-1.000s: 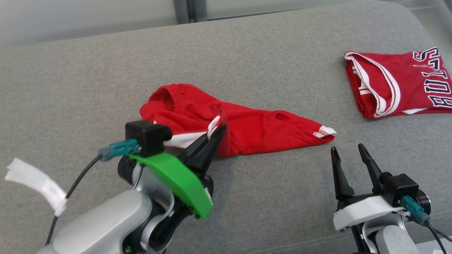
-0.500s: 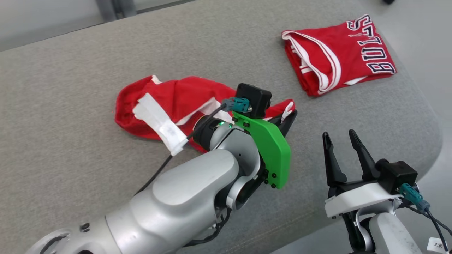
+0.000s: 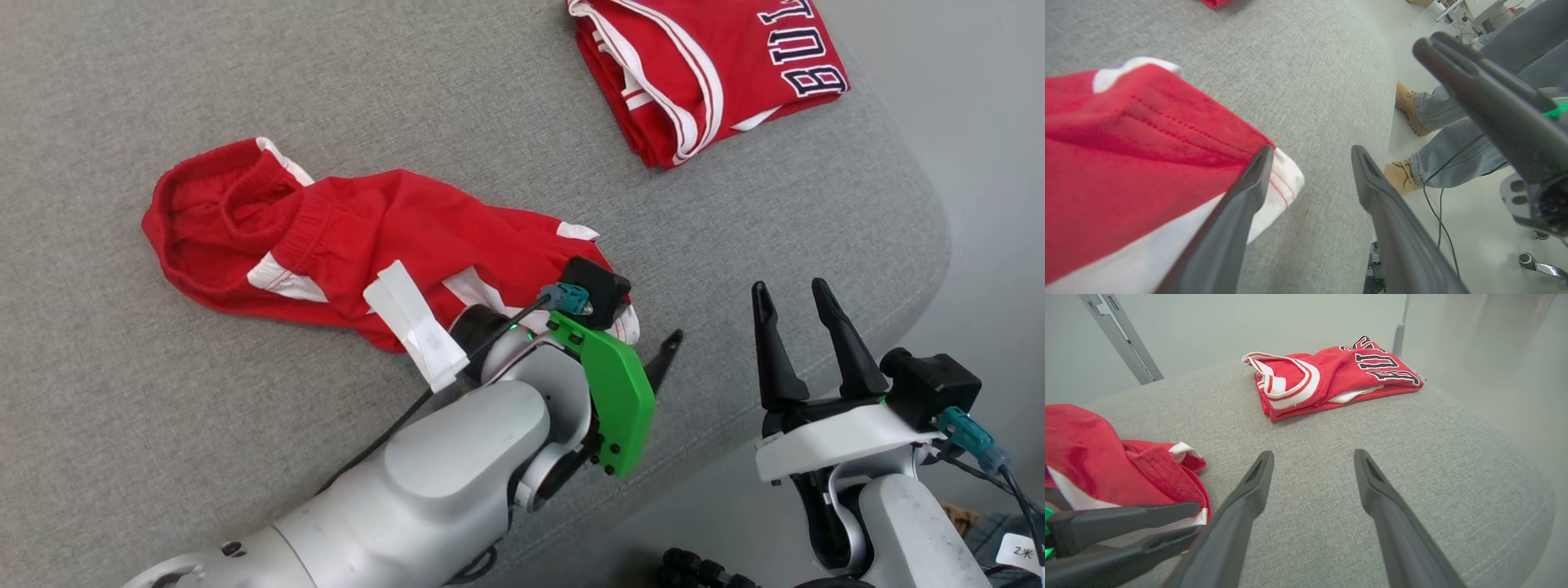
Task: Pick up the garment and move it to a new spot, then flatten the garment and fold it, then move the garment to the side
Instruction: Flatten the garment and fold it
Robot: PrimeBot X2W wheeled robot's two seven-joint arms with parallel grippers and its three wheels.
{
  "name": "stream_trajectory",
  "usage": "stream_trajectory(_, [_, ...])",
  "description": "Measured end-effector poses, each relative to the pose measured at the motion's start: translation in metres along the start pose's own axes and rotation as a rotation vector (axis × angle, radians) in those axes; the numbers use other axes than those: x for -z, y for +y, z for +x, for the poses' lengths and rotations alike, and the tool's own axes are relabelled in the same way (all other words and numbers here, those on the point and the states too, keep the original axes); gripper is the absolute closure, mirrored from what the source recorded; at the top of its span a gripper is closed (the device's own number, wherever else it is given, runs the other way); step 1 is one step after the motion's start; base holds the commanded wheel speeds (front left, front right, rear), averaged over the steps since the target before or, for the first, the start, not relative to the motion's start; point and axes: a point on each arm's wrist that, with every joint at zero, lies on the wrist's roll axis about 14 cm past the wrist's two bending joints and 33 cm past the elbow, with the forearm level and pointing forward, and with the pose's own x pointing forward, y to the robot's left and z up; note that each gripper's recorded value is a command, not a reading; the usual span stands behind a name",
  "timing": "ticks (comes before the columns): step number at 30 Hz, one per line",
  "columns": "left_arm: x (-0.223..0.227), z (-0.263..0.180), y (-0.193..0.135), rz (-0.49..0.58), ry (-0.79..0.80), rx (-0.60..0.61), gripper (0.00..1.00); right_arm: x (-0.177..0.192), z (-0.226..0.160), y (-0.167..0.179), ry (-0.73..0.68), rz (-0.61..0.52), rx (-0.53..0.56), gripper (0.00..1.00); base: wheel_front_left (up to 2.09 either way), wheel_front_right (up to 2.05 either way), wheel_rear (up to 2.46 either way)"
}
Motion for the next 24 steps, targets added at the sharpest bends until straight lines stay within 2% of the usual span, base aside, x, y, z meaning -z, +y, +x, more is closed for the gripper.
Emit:
stream_trajectory(4, [-0.022, -0.006, -0.025, -0.072, -0.1, 0.097, 0.0, 0.004, 0.003, -0.003, 0.009, -0.016, 0.006, 0.0, 0.0, 0.0, 0.0])
stream_trajectory(8, [-0.046, -0.021, -0.03, -0.092, -0.203, 0.117, 0.0, 0.005, 0.005, -0.001, 0.011, -0.024, 0.001, 0.0, 0.0, 0.0, 0.0])
stream_trajectory(9, [-0.052, -0.03, -0.024, -0.082, -0.23, 0.101, 0.0, 0.006, 0.005, 0.0, 0.014, -0.027, -0.003, 0.0, 0.0, 0.0, 0.0])
stream_trajectory(14, [-0.069, -0.105, 0.057, -0.003, -0.306, -0.173, 0.0, 0.009, 0.005, 0.013, 0.016, -0.035, -0.047, 0.0, 0.0, 0.0, 0.0])
stream_trajectory(17, [-0.065, -0.147, 0.093, 0.068, -0.268, -0.317, 0.0, 0.007, 0.009, 0.028, 0.004, -0.031, -0.094, 0.0, 0.0, 0.0, 0.0])
stream_trajectory(24, [-0.054, -0.194, 0.101, 0.204, -0.139, -0.372, 0.0, 0.001, 0.015, 0.05, -0.024, -0.024, -0.161, 0.0, 0.0, 0.0, 0.0])
